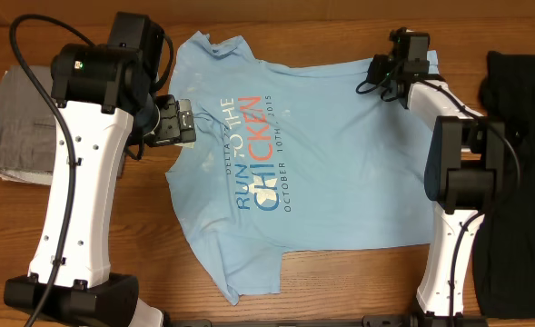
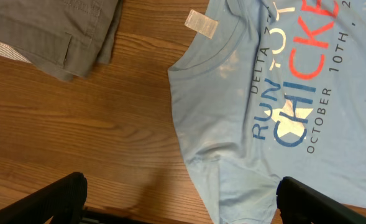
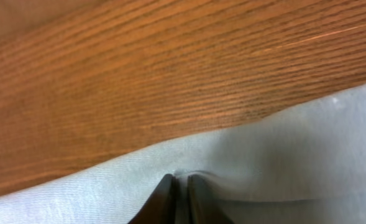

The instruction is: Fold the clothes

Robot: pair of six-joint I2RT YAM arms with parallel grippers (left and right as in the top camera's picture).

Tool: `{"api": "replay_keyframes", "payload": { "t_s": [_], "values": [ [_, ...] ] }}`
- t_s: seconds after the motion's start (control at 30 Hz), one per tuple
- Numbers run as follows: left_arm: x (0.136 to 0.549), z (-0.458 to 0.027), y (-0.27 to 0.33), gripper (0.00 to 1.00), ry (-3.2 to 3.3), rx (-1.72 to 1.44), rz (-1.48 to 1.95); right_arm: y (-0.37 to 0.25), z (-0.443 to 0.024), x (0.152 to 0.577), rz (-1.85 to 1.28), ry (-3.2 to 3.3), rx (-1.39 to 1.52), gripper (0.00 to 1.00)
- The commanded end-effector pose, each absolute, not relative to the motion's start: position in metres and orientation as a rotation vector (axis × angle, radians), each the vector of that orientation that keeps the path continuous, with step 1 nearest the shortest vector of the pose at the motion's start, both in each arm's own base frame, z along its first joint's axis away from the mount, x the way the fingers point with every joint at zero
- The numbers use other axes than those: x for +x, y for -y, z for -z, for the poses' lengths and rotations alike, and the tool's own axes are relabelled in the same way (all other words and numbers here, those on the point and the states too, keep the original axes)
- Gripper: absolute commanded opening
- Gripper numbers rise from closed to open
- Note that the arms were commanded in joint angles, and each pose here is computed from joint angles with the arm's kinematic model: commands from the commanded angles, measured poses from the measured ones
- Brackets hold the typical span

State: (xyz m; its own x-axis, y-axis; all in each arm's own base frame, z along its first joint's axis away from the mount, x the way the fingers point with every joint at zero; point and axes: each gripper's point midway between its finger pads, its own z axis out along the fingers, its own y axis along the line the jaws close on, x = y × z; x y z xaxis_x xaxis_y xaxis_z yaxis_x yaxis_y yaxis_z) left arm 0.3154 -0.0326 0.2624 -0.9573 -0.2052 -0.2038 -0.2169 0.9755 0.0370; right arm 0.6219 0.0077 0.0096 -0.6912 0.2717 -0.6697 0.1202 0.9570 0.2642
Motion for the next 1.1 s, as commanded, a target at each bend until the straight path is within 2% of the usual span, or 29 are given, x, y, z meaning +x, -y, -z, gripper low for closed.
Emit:
{"api": "replay_keyframes", "payload": {
  "t_s": [0.0,0.13,0.23,0.27,0.43,0.53,0.57,0.77,1.07],
  "values": [
    [0.316,-0.260,0.031,1.00,-2.926,-0.336,-0.107,-0.004,-0.025,0.639,-0.255,-2.263,0.297,0.19],
    [0.316,-0.260,0.031,1.00,-2.926,-0.336,-0.107,0.000,-0.047,0.652,-0.249,-2.204,0.292,0.27],
    [0.316,-0.260,0.031,1.00,-2.926,-0.336,-0.107,0.003,-0.063,0.660,-0.253,-2.167,0.294,0.39],
    [0.316,-0.260,0.031,1.00,-2.926,-0.336,-0.107,0.002,-0.071,0.662,-0.262,-2.165,0.290,0.40],
    [0.316,-0.260,0.031,1.00,-2.926,-0.336,-0.107,0.011,-0.150,0.658,-0.284,-2.189,0.301,0.70],
    [0.316,-0.260,0.031,1.00,-2.926,-0.336,-0.107,0.021,-0.195,0.634,-0.273,-2.245,0.336,0.89],
    [0.316,-0.260,0.031,1.00,-2.926,-0.336,-0.107,0.024,-0.211,0.621,-0.273,-2.268,0.364,0.92],
    [0.316,-0.260,0.031,1.00,-2.926,-0.336,-0.107,0.045,-0.277,0.549,-0.211,-2.330,0.485,0.97],
    [0.316,-0.260,0.031,1.00,-2.926,-0.336,-0.107,0.102,-0.308,0.436,-0.092,-2.400,0.895,0.98]
  ]
}}
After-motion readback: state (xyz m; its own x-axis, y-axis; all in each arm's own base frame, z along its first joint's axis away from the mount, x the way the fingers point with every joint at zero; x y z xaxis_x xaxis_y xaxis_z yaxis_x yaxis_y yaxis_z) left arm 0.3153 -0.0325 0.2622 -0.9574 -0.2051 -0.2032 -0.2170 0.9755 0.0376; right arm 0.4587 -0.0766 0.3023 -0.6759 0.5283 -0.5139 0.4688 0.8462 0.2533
